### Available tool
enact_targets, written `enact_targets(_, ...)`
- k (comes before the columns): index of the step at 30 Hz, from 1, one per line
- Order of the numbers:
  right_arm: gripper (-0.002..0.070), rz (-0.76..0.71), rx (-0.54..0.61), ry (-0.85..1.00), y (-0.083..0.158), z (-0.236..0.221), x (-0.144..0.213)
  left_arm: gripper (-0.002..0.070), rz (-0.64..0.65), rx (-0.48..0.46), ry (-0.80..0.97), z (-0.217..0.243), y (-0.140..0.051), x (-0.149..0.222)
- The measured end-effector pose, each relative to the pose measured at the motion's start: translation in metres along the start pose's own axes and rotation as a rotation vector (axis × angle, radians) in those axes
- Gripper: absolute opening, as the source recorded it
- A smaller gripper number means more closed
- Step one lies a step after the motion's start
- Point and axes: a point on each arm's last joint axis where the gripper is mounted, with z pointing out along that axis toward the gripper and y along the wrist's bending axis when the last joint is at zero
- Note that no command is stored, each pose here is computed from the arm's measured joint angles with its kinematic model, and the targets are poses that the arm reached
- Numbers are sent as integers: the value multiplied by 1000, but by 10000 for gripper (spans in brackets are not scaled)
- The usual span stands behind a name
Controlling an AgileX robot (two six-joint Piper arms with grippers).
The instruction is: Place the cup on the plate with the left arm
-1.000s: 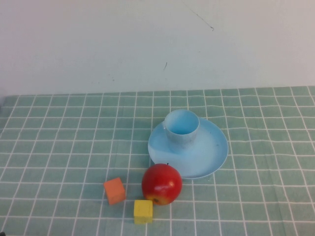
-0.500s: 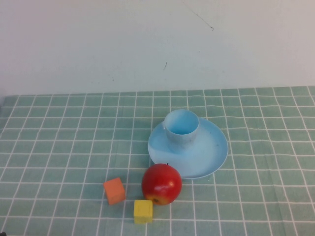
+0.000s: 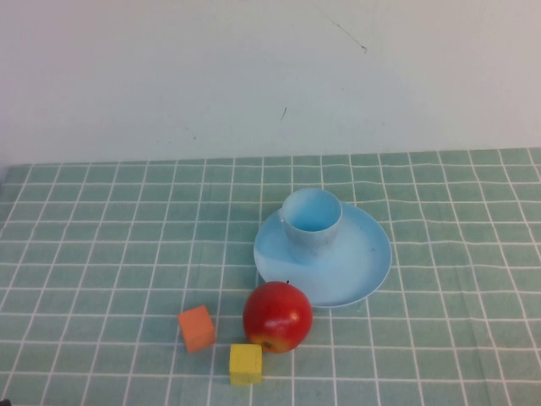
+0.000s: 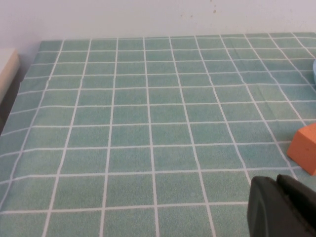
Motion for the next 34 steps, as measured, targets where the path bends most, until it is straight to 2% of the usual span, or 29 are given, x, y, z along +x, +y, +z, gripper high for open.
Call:
enact_targets(23, -2, 0, 0, 0, 0, 0, 0, -1, 0, 0, 0, 0, 0, 0)
enact_targets(34, -2, -56, 9, 0, -1, 0, 0, -1, 0, 0, 0, 0, 0, 0)
